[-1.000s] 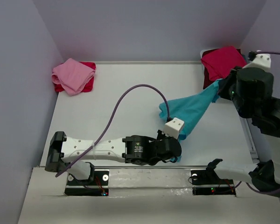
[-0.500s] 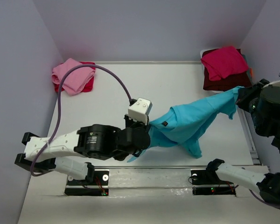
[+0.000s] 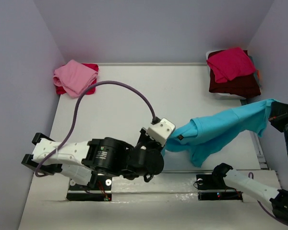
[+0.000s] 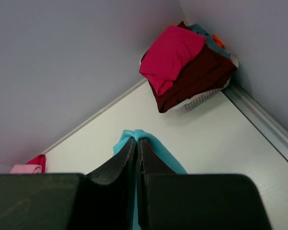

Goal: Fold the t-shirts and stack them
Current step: Flatten out the tshirt

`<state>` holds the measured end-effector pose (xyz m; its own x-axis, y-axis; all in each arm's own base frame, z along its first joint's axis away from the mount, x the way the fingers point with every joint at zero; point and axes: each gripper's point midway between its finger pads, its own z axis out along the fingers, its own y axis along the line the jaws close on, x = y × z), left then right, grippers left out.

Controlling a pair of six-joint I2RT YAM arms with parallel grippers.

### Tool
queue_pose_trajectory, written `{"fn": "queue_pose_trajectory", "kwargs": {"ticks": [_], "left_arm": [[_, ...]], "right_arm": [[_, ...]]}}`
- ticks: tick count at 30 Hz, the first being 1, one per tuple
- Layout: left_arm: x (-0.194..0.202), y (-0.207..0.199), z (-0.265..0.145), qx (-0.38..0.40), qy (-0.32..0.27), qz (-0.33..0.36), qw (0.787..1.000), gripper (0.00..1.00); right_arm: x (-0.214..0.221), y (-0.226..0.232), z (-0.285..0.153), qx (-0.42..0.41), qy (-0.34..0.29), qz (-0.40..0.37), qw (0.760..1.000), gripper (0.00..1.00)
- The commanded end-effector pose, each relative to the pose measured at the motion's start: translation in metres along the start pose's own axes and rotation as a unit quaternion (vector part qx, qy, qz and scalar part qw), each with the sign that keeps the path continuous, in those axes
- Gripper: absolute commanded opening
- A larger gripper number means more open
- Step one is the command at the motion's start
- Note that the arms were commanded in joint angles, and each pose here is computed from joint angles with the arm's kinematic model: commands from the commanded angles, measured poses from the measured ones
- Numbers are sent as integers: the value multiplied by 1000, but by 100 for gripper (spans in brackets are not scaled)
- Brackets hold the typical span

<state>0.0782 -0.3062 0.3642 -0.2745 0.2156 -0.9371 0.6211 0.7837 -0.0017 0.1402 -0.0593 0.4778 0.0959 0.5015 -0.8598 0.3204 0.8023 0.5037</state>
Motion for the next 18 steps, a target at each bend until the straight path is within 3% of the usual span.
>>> {"fn": "queue_pose_trajectory", "kwargs": {"ticks": [1,10,15,18], "left_arm": [[-20,-15,-5,2,-35,42,998,6],[-60,-8,-40,34,-97,3,995,6],[-65,37,-47,-77,-127,-10,989,6],[-83,60,-59,-103,-144,-21,984,6]], "right_arm": [[-16,-7,-1,16,-35,39,998,7],[-22,-11,0,22,-60,51,997,7],[-21,6,2,-29,-69,53,996,7],[-25,24,4,-58,-73,39,995,7]]}}
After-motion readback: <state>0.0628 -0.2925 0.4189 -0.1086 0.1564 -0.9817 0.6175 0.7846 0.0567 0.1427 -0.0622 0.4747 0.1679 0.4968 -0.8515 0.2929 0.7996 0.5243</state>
